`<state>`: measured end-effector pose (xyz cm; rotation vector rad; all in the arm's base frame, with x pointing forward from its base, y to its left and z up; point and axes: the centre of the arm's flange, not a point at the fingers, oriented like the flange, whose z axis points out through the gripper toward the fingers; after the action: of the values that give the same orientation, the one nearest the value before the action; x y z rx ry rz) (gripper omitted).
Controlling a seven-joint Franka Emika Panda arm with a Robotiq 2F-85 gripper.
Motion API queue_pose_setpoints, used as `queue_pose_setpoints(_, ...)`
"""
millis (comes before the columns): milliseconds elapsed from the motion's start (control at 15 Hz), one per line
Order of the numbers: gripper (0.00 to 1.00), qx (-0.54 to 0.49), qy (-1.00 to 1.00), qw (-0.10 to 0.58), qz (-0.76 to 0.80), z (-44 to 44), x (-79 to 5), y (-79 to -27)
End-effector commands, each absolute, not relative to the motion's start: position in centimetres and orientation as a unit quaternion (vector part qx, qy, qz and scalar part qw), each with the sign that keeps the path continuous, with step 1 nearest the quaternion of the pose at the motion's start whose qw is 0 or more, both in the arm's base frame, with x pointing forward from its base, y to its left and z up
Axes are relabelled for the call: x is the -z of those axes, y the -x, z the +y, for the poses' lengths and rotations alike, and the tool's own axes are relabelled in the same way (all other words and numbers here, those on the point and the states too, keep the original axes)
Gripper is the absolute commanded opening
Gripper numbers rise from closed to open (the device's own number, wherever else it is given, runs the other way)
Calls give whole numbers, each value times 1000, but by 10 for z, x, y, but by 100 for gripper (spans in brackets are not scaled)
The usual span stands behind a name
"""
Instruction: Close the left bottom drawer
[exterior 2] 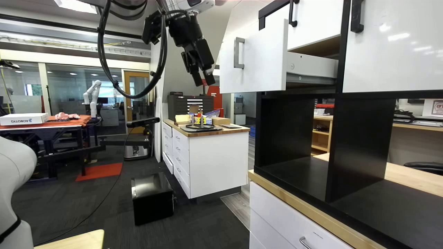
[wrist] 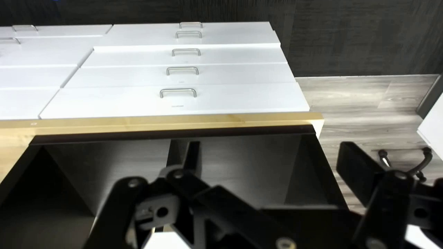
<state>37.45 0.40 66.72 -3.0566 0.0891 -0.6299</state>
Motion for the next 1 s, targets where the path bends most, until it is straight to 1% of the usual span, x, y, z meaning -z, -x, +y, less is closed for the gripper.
queue_pose_setpoints(0,100,247,969,-4,22,2,-697,-386)
queue_pose_setpoints(467,100,328,944,-26,0,10,-731,-407)
queue_pose_setpoints(933,100,361,932,-25,-5,5,-718,-452)
